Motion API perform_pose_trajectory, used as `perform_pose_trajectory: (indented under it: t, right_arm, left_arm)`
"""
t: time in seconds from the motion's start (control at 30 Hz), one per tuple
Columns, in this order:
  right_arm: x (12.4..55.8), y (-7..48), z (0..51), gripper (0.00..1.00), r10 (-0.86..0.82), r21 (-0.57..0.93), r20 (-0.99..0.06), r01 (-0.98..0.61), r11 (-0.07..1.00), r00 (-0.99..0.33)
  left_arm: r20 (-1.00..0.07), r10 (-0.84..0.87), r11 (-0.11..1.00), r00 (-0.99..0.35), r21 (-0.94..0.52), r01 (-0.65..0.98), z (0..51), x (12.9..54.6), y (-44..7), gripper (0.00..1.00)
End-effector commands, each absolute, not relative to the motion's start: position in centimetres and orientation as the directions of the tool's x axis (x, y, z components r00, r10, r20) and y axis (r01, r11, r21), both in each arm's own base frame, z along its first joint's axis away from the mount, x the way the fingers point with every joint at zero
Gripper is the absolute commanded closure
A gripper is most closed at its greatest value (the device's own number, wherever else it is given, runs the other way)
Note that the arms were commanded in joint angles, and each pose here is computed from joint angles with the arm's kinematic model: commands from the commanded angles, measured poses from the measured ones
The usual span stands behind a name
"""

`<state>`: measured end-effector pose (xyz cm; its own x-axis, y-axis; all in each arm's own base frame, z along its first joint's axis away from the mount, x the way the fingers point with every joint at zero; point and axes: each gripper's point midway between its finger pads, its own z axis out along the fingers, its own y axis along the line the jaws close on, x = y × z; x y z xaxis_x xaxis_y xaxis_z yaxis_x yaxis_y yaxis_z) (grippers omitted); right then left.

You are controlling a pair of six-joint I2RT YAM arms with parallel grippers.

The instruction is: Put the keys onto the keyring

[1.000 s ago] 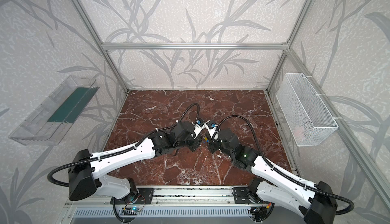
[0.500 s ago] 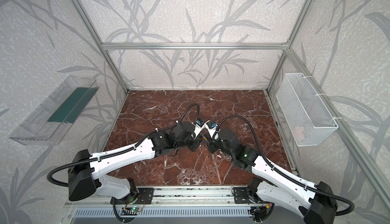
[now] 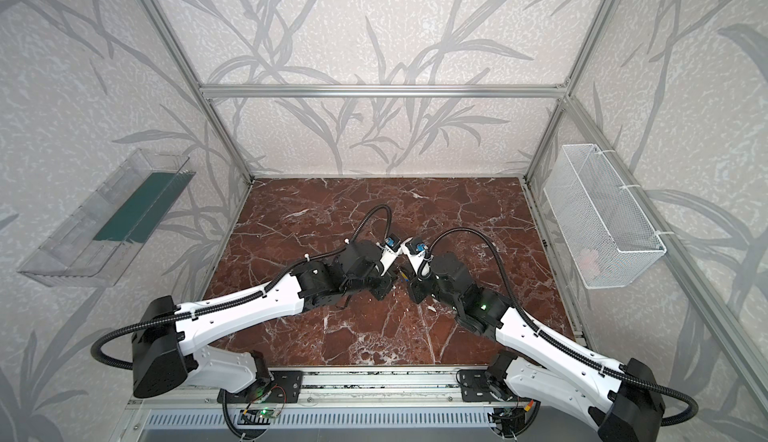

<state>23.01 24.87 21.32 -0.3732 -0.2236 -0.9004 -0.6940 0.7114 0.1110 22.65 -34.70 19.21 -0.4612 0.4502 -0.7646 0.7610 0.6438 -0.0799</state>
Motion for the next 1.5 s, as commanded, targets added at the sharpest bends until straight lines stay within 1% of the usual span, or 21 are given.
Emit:
perform_pose_trajectory:
  t: [0.0, 0.3, 0.53, 0.87, 1.07, 1.47]
  right_arm:
    - [23.8, 25.5, 22.6, 1.00, -0.193, 0.110, -0.919, -0.694, 0.712, -0.344]
    - [24.0, 25.6, 22.6, 1.00, -0.187, 0.114, -0.920, -0.690, 0.714, -0.345]
    - [24.0, 25.6, 22.4, 1.00, -0.192, 0.113, -0.917, -0.689, 0.716, -0.350]
    - [24.2, 23.8, 22.7, 1.00, -0.132, 0.156, -0.921, -0.657, 0.738, -0.366]
    - [23.8, 23.2, 23.2, 1.00, -0.082, 0.208, -0.925, -0.671, 0.711, -0.372]
    - [22.8, 22.9, 22.9, 1.00, -0.102, 0.198, -0.929, -0.712, 0.674, -0.355]
  left_arm:
    - [-0.809, 0.511, 0.389, -0.289, -0.082, 0.917, 21.0, 17.4, -37.7, 1.00]
    - [-0.830, 0.487, 0.365, -0.271, -0.088, 0.927, 21.8, 16.8, -37.4, 1.00]
    - [-0.838, 0.474, 0.379, -0.268, -0.081, 0.922, 22.2, 17.0, -37.2, 1.00]
    - [-0.841, 0.464, 0.422, -0.277, -0.064, 0.904, 22.2, 17.6, -36.5, 1.00]
    - [-0.850, 0.443, 0.462, -0.283, -0.054, 0.885, 22.2, 18.3, -36.0, 1.00]
    - [-0.853, 0.423, 0.526, -0.305, -0.043, 0.850, 22.6, 19.6, -35.1, 1.00]
